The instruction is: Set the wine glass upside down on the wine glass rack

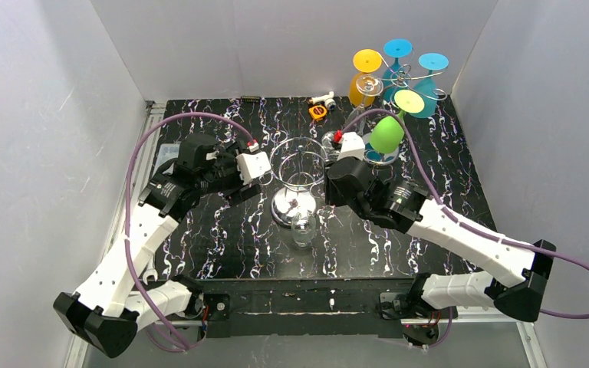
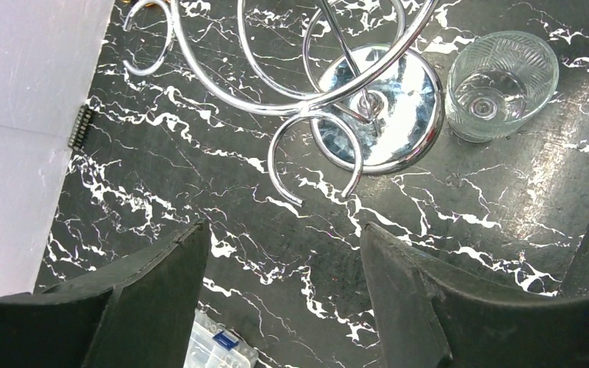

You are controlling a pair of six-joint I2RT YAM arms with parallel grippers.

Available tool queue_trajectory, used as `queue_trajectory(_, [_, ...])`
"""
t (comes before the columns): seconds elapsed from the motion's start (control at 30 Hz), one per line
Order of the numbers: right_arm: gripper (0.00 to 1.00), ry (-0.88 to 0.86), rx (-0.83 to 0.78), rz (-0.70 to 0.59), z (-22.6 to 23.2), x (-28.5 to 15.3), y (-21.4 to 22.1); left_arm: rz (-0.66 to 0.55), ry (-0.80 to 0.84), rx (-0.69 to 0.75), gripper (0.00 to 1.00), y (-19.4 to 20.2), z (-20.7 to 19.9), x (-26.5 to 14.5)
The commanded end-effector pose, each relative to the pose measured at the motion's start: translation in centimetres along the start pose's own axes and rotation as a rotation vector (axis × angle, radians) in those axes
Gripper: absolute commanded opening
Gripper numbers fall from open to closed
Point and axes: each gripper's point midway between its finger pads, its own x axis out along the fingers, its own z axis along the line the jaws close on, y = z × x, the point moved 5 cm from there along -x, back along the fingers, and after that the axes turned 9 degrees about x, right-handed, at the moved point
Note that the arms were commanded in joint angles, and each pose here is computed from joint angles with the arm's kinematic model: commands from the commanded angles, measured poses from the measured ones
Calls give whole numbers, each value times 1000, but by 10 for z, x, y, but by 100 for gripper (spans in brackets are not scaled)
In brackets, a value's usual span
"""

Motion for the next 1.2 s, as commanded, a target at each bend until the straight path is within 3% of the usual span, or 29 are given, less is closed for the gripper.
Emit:
queue_trajectory(0.0, [41, -44, 1, -27, 10, 7, -14, -58, -4, 34, 69, -14, 9, -3])
queue_trajectory(0.4, [36, -23, -6, -37, 3, 17, -23, -146, 149, -53, 66, -21, -19, -1])
queue_trajectory(0.53, [34, -13, -3, -42, -2, 21, -28, -114, 196, -93, 69, -18, -25, 1])
queue_trajectory(1.17, [29, 50, -97, -68, -27, 23, -39, -208, 295, -52, 69, -33, -43, 0])
